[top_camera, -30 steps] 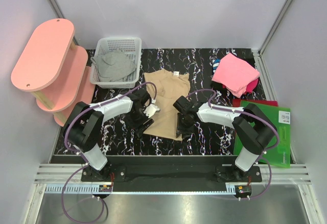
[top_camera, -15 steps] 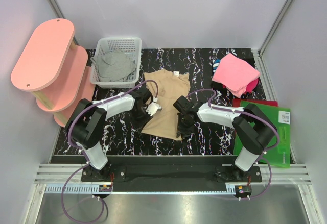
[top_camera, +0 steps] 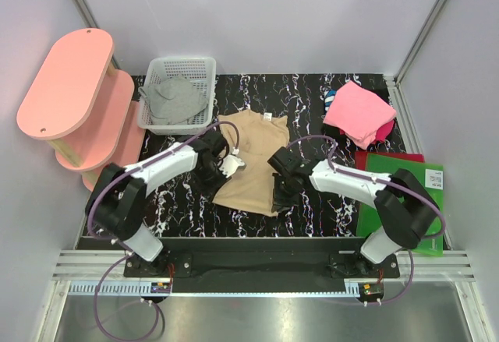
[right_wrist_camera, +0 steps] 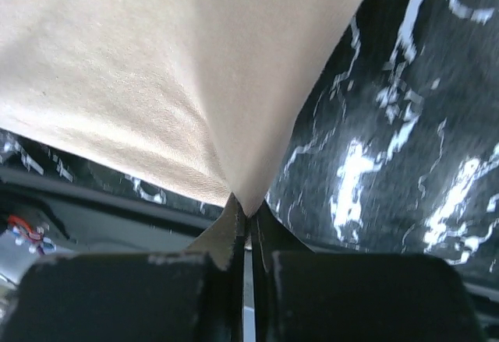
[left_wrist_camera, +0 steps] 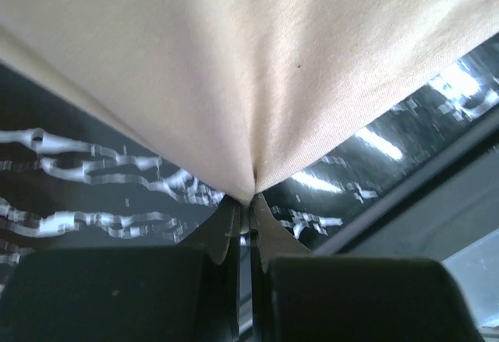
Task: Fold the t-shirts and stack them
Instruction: Grab one side of the 2/3 rectangular tshirt with both arms, then fold the long partially folded tshirt into a neat square
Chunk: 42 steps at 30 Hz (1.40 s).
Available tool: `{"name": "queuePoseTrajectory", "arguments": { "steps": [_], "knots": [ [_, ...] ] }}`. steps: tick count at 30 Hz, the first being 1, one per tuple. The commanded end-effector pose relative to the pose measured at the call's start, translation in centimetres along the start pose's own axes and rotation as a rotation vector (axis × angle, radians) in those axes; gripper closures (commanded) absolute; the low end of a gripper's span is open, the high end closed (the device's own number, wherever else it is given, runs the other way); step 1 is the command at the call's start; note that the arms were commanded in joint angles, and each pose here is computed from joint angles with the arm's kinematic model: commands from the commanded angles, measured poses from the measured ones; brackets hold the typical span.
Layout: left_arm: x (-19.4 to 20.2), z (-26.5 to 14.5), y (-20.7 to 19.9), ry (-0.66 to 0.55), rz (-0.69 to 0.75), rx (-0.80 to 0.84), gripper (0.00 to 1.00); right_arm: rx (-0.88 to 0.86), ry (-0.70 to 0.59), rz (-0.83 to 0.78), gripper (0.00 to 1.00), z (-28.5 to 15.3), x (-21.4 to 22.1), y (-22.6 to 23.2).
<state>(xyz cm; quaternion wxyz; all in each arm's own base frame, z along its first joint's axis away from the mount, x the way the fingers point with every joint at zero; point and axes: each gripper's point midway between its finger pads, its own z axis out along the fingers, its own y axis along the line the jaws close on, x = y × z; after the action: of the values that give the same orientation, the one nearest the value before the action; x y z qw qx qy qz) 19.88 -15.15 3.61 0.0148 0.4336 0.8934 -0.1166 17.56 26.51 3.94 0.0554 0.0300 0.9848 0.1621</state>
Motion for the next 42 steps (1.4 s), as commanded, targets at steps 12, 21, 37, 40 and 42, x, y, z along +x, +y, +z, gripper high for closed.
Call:
{"name": "queuePoseTrajectory", "arguments": {
  "steps": [12,21,37,40,42],
  "knots": [
    [7.4,-8.3,-4.4,0.008,0.117,0.017,0.94,-0.104,0.174,-0.053,1.0,-5.9,9.6,1.6],
    [10.1,-10.1,-5.2,0.015,0.154,-0.008,0.92,-0.133,0.222,-0.056,1.0,-8.3,13.3,2.0],
    [9.0,-12.8,-5.1,-0.032,0.199,-0.049,0.94,-0.131,0.182,-0.061,1.0,-9.7,12.7,3.0],
    [7.5,-12.6,-4.5,-0.017,0.196,-0.042,0.94,-0.109,0.134,-0.065,1.0,-9.4,11.2,3.3],
    [6.7,-12.2,-3.9,-0.009,0.196,-0.047,0.94,-0.109,0.095,-0.068,1.0,-9.5,10.2,3.6]
  ]
}}
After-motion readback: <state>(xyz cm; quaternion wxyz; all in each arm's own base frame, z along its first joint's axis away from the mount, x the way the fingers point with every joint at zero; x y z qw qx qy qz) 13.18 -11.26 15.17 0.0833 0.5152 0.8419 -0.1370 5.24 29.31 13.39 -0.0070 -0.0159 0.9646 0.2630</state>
